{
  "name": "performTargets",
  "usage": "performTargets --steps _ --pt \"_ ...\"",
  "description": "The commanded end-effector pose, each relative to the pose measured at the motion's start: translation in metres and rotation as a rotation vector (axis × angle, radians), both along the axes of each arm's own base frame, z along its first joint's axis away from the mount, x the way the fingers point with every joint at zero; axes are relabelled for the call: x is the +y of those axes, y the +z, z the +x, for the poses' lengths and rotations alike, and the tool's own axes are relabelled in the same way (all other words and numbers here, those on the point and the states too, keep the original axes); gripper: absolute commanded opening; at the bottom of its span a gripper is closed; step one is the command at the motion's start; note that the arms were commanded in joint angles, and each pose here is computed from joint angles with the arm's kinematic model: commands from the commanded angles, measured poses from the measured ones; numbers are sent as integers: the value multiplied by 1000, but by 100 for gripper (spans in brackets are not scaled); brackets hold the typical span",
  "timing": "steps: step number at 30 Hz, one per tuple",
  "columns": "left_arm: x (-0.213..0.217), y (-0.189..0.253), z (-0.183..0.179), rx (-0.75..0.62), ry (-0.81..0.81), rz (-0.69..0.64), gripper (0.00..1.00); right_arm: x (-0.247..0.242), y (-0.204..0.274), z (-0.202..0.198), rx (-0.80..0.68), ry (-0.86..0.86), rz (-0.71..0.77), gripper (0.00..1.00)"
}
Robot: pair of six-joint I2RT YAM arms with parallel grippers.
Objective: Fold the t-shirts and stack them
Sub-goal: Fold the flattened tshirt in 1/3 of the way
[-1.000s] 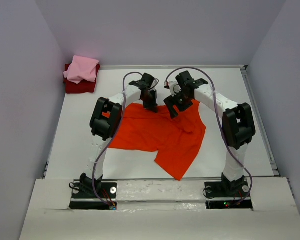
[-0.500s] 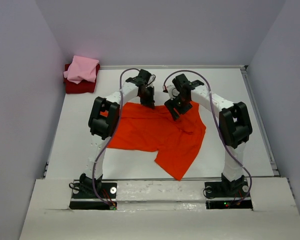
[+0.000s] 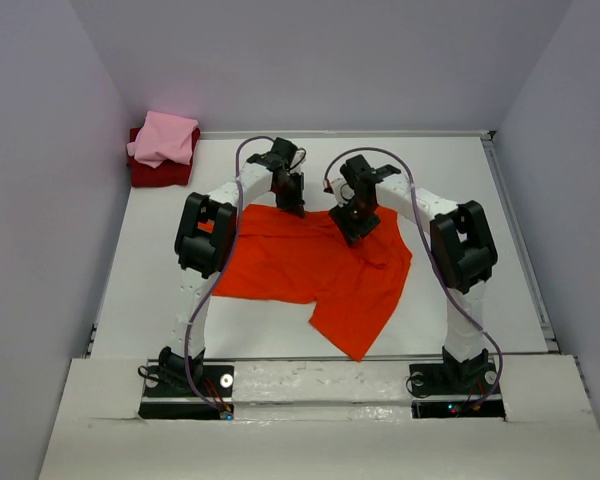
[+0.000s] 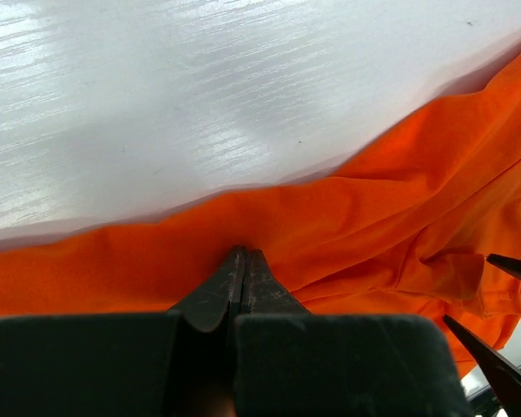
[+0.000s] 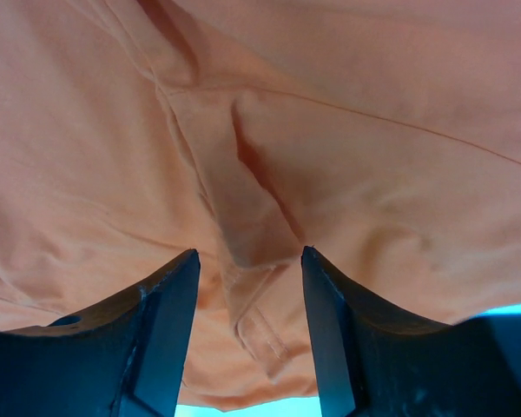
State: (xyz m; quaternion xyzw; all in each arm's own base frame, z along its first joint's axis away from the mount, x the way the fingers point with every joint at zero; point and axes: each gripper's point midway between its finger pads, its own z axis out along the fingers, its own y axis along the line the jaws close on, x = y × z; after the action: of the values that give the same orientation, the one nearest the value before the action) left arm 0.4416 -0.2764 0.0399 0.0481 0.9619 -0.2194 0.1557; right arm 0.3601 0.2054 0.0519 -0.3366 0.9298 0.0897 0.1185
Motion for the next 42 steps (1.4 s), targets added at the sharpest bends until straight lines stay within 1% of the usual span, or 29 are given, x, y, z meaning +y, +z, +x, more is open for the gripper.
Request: performTargets --steps 1,2,4,5,6,7,10,11,16,18,21,25,26,28,31,33,34,35,36,37,38,40,42 --pt "-1 15 6 -27 -26 -17 3 13 -7 -4 15 13 13 58" --pt "-1 15 6 -26 -27 -17 3 14 -10 -4 14 7 15 60" --pt "-1 15 6 -27 -29 -16 3 15 -13 -2 14 6 18 58" --pt "0 15 6 -26 -29 -15 3 16 -14 0 8 4 19 49" --pt "0 15 6 -27 -32 -15 3 16 -15 0 9 4 17 44" --pt "0 16 6 -27 -34 -12 3 17 -17 2 12 7 18 37" --pt "1 16 7 -27 -33 -8 3 19 -18 6 7 7 19 26" --pt "2 17 7 -29 -33 -8 3 21 -16 8 2 4 23 20" --pt "2 18 7 -33 -41 -4 3 25 4 16 -21 -2 40 19" --pt "2 16 6 -28 -38 -3 3 31 15 13 -15 -9 49 17" --pt "1 16 7 -28 -36 -7 3 39 26 4 10 -31 63 18" --pt "1 17 9 -34 -36 -9 3 61 36 -16 92 -83 141 14" --pt "1 17 9 -33 -35 -7 3 68 36 -23 112 -73 148 13" --pt "1 18 10 -37 -37 -5 3 75 32 -37 185 -106 152 13" --pt "1 20 11 -42 -36 -5 3 87 26 -60 290 -123 164 9" --pt "1 20 11 -42 -34 -2 3 91 22 -69 325 -131 167 9" --pt "1 21 11 -43 -34 -3 3 95 23 -77 369 -139 193 11" --pt "2 20 11 -42 -32 0 3 95 22 -81 391 -147 197 30" --pt "2 19 10 -39 -34 0 3 94 20 -85 412 -158 190 46" --pt "3 20 9 -40 -33 2 3 93 19 -87 430 -162 178 70" --pt "3 19 9 -38 -32 2 3 88 18 -91 447 -163 148 83" --pt "3 18 8 -38 -32 2 3 78 14 -90 431 -169 95 99" --pt "3 18 8 -38 -34 1 3 73 14 -88 407 -181 69 100"
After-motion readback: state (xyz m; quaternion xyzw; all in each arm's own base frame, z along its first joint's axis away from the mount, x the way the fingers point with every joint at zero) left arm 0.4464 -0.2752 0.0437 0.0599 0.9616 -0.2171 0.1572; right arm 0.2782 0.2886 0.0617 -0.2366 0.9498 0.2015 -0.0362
